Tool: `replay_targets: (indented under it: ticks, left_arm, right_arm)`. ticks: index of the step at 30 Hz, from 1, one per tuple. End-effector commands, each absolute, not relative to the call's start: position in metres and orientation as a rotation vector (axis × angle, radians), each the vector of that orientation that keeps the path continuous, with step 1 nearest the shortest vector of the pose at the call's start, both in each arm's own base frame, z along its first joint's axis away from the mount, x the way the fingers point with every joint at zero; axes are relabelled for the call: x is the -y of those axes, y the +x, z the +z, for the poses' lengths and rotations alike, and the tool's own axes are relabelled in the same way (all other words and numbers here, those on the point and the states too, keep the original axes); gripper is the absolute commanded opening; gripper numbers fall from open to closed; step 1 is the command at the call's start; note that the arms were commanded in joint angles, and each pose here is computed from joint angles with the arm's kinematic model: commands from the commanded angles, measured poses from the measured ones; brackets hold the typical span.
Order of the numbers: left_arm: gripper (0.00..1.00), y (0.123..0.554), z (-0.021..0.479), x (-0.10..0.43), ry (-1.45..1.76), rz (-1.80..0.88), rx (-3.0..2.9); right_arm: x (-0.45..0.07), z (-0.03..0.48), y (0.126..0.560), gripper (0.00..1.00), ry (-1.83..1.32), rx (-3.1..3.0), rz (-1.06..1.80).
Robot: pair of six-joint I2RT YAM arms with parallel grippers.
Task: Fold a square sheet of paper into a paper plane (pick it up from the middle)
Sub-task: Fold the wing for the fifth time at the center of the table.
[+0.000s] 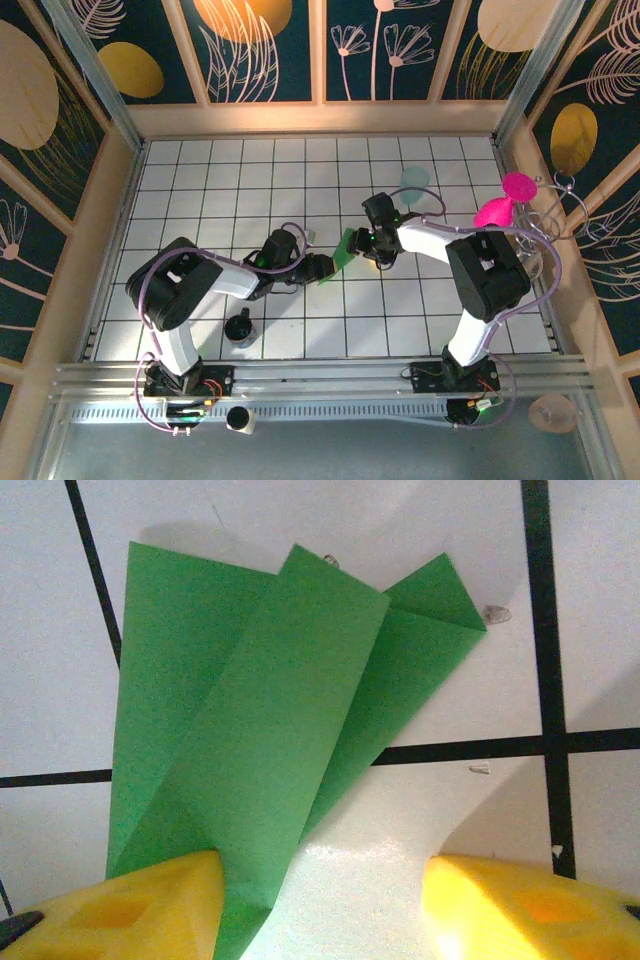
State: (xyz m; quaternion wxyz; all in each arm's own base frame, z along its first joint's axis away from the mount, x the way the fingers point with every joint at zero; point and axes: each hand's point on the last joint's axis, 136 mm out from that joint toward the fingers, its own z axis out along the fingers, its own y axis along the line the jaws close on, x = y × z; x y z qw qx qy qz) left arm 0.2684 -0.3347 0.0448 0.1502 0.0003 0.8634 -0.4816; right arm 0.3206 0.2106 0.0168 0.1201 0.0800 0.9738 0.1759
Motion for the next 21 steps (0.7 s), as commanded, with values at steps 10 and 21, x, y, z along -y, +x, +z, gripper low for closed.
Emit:
replay_targets:
  ticks: [10, 21]
  left_arm:
    - [0.47, 0.284, 0.062, 0.331, 0.336, -1.092, -2.362]
    - [0.54, 0.279, 0.05, 0.342, 0.762, -0.794, -2.239]
  right_arm:
    - [-0.205, -0.027, 0.315, 0.59, 0.26, -2.912, 0.413]
    - [-0.205, -0.027, 0.315, 0.59, 0.262, -2.919, 0.41]
